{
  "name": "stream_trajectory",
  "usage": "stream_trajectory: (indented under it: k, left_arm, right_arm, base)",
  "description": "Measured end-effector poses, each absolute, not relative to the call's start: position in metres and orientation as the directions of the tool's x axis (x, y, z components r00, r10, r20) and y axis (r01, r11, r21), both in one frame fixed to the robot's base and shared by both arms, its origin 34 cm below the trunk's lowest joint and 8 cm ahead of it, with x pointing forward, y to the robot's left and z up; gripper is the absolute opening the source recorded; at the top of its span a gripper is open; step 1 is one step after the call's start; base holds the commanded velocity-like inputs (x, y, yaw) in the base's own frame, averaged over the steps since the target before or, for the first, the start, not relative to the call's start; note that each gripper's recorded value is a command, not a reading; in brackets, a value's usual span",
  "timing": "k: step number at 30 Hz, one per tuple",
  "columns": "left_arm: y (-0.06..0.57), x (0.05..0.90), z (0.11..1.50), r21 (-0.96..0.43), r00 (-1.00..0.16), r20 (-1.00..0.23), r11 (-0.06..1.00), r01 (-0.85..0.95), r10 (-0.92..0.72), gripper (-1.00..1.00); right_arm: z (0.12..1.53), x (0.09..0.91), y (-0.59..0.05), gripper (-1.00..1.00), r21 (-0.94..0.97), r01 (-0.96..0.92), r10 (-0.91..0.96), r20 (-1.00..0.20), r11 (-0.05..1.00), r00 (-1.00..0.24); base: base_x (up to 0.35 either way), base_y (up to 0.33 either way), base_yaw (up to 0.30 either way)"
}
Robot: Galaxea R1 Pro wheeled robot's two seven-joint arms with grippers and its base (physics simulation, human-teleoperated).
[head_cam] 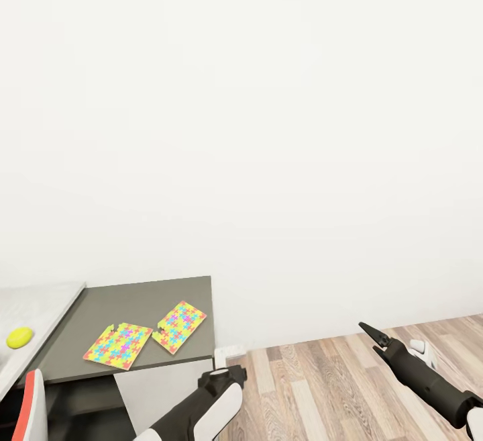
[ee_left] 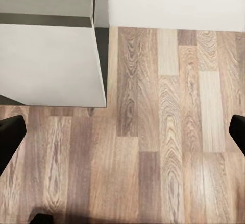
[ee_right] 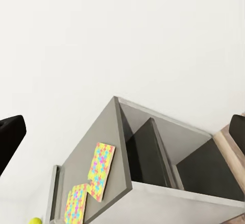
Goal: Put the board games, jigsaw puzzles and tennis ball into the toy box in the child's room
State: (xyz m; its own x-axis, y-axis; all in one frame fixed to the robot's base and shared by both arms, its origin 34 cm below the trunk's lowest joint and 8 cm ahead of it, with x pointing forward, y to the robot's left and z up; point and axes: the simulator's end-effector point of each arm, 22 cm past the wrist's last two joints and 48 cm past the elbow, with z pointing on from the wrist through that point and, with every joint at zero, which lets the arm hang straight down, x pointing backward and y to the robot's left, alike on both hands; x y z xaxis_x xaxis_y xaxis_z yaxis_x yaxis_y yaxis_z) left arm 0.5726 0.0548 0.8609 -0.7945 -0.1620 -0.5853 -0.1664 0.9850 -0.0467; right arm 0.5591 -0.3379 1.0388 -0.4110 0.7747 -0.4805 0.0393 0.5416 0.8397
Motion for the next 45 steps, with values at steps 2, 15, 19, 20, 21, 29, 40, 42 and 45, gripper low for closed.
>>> stream_trajectory:
  k: [2,15,19,20,21,29,40,42,45]
  left_arm:
    - [0.052,0.574,0.864,-0.055,-0.791,-0.590,0.985,-0.163,-0.164,1.00]
    - [0.067,0.601,0.917,-0.088,-0.756,-0.633,0.986,-0.140,-0.164,1.00]
    - [0.086,0.607,0.932,-0.081,-0.781,-0.610,0.991,-0.109,-0.136,1.00]
    - [0.092,0.609,0.935,-0.083,-0.787,-0.601,0.990,-0.111,-0.138,1.00]
    - [0.099,0.610,0.936,-0.085,-0.795,-0.590,0.989,-0.117,-0.145,1.00]
    - [0.146,0.621,0.941,-0.146,-0.838,-0.502,0.976,-0.162,-0.214,1.00]
    - [0.279,0.702,1.006,-0.074,-0.868,-0.409,0.959,-0.274,-0.280,1.00]
    - [0.296,0.704,1.003,-0.063,-0.874,-0.379,0.950,-0.305,-0.305,1.00]
    - [0.307,0.710,1.004,-0.075,-0.874,-0.360,0.944,-0.323,-0.327,1.00]
  right_arm:
    - [1.039,0.559,-0.338,1.00,0.840,0.039,0.775,-0.480,0.542,-0.411]
    - [1.039,0.559,-0.338,1.00,0.840,0.037,0.775,-0.480,0.541,-0.412]
    - [1.039,0.559,-0.337,1.00,0.841,0.037,0.775,-0.479,0.539,-0.412]
    - [1.040,0.559,-0.337,1.00,0.841,0.036,0.775,-0.480,0.540,-0.411]
    - [1.041,0.559,-0.337,1.00,0.841,0.034,0.775,-0.482,0.540,-0.410]
    - [1.050,0.559,-0.338,1.00,0.836,0.017,0.768,-0.495,0.548,-0.407]
    - [1.042,0.557,-0.331,1.00,0.840,0.033,0.757,-0.470,0.541,-0.454]
    - [1.040,0.556,-0.330,1.00,0.840,0.036,0.754,-0.466,0.541,-0.463]
    - [1.043,0.556,-0.327,1.00,0.837,0.026,0.745,-0.471,0.546,-0.472]
  base:
    - [0.000,0.000,0.000]
    - [0.000,0.000,0.000]
    - [0.000,0.000,0.000]
    - [0.000,0.000,0.000]
    - [0.000,0.000,0.000]
    - [0.000,0.000,0.000]
    - [0.000,0.000,0.000]
    - [0.000,0.000,0.000]
    - [0.000,0.000,0.000]
